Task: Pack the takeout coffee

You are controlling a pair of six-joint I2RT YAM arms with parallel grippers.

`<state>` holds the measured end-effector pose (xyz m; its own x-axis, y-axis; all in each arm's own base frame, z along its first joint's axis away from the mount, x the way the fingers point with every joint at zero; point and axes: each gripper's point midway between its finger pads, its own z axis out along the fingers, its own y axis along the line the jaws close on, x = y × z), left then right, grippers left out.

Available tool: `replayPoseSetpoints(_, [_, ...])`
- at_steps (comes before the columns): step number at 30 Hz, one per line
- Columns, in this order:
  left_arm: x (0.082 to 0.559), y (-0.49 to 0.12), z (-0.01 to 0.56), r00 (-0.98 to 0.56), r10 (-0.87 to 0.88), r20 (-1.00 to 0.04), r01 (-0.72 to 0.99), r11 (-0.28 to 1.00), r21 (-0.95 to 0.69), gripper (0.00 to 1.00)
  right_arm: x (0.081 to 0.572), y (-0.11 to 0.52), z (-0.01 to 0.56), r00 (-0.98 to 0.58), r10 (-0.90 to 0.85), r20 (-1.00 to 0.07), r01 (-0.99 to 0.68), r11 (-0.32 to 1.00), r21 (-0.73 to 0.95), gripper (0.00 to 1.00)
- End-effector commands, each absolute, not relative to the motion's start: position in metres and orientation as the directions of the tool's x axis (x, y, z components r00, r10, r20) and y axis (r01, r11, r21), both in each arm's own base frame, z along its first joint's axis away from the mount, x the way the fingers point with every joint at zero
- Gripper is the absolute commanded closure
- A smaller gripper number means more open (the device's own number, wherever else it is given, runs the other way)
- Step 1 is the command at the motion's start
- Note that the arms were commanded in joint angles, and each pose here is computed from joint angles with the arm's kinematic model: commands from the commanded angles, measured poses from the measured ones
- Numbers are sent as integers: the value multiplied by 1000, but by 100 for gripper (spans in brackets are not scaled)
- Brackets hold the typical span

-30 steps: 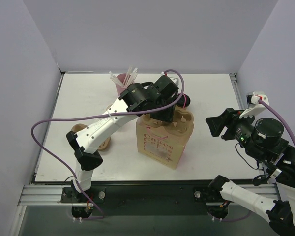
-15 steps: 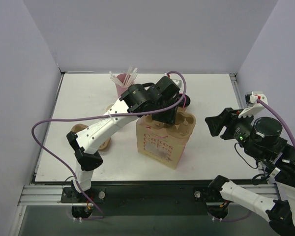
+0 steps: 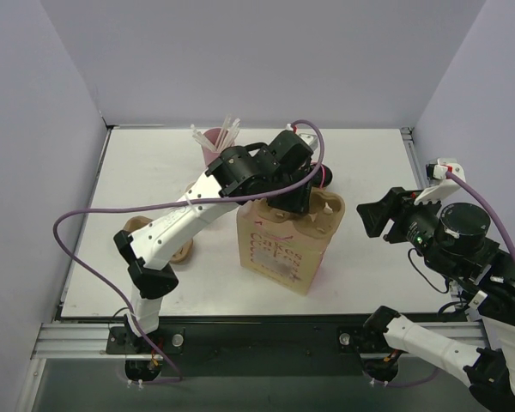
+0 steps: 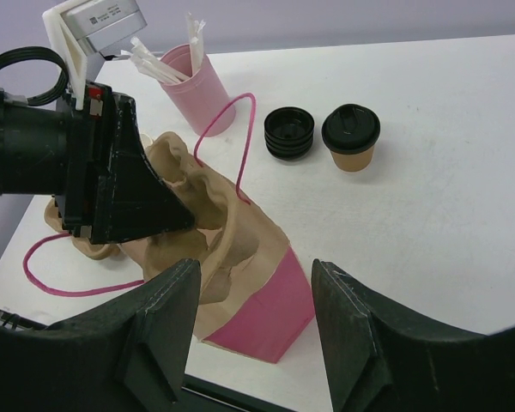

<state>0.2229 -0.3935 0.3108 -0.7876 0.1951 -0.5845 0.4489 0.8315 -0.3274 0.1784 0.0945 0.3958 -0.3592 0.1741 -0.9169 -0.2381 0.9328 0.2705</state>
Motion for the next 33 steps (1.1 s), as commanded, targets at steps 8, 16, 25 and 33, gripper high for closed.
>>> replayPoseSetpoints(8, [220, -384, 349, -750, 131, -648, 456, 812, -364, 56, 183, 92, 399, -346, 177, -921, -220, 939, 263, 45])
replayPoseSetpoints(16, [221, -378, 326, -778, 155, -609, 418, 852, -317, 57, 182, 93, 400, -346, 178, -921, -223, 938, 265, 46])
replayPoseSetpoints(25, [224, -384, 306, -804, 169, -570, 399, 864, -307, 57, 182, 90, 400, -341, 178, -923, -216, 941, 261, 45])
replayPoseSetpoints(33, [223, -381, 291, -822, 186, -538, 381, 882, -277, 57, 182, 89, 400, -338, 173, -925, -216, 942, 255, 45])
